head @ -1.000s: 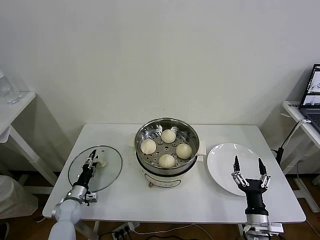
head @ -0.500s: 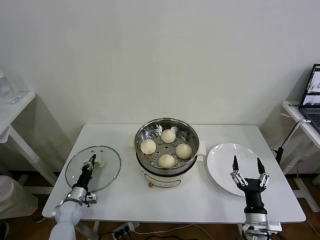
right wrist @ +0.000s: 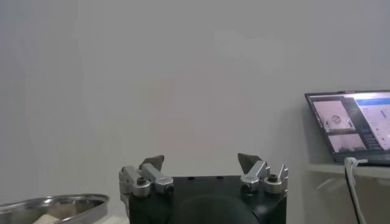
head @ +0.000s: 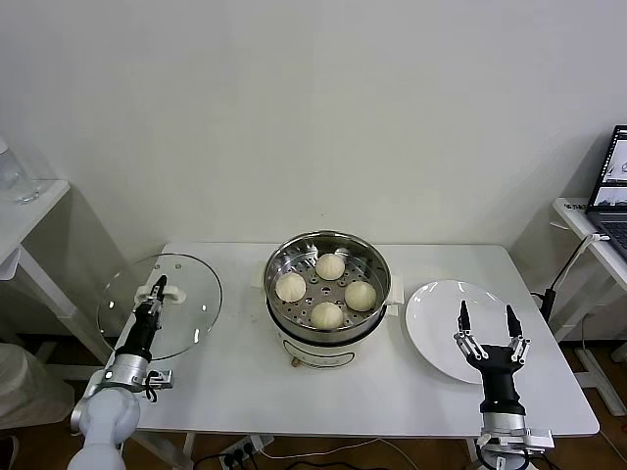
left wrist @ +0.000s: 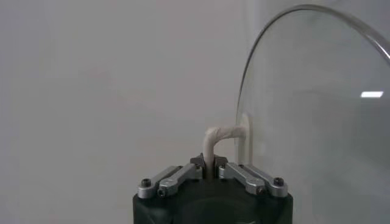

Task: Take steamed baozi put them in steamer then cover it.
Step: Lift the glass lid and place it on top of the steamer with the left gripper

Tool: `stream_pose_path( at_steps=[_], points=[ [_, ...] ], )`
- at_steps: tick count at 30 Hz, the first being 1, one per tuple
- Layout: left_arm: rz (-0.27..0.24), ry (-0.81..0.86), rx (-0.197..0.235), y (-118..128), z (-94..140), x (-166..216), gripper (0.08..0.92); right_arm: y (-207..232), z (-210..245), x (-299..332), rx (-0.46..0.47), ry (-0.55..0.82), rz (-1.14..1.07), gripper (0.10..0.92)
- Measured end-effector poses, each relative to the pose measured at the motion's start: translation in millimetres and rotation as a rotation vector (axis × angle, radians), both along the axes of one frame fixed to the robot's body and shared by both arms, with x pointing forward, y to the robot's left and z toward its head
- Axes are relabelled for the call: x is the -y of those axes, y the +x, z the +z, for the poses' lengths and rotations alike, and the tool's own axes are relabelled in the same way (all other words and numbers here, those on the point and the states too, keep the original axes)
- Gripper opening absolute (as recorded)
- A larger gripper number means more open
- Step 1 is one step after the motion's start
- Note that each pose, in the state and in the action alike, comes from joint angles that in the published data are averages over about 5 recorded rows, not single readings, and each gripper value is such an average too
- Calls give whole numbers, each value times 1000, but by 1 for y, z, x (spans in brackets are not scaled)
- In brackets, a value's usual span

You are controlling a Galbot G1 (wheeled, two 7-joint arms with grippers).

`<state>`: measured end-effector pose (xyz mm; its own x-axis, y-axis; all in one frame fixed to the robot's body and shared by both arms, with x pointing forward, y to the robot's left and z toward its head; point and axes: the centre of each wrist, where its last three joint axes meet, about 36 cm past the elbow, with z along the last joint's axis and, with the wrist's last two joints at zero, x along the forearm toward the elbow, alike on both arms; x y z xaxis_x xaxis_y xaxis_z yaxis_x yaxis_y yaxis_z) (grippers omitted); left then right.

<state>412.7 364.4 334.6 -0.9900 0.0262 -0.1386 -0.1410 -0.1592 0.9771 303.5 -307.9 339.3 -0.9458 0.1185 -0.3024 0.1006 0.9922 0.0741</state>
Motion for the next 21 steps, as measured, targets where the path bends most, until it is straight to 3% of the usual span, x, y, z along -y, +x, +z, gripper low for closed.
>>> stream_pose_path(
  at_steps=[11,21],
  points=[
    [-8,-20,71,-15,94,54,194,5,-4,3,4,0,-8,823],
    [-24,-86,2,-17,135,136,194,1,-7,6,8,-6,-27,823]
  ],
)
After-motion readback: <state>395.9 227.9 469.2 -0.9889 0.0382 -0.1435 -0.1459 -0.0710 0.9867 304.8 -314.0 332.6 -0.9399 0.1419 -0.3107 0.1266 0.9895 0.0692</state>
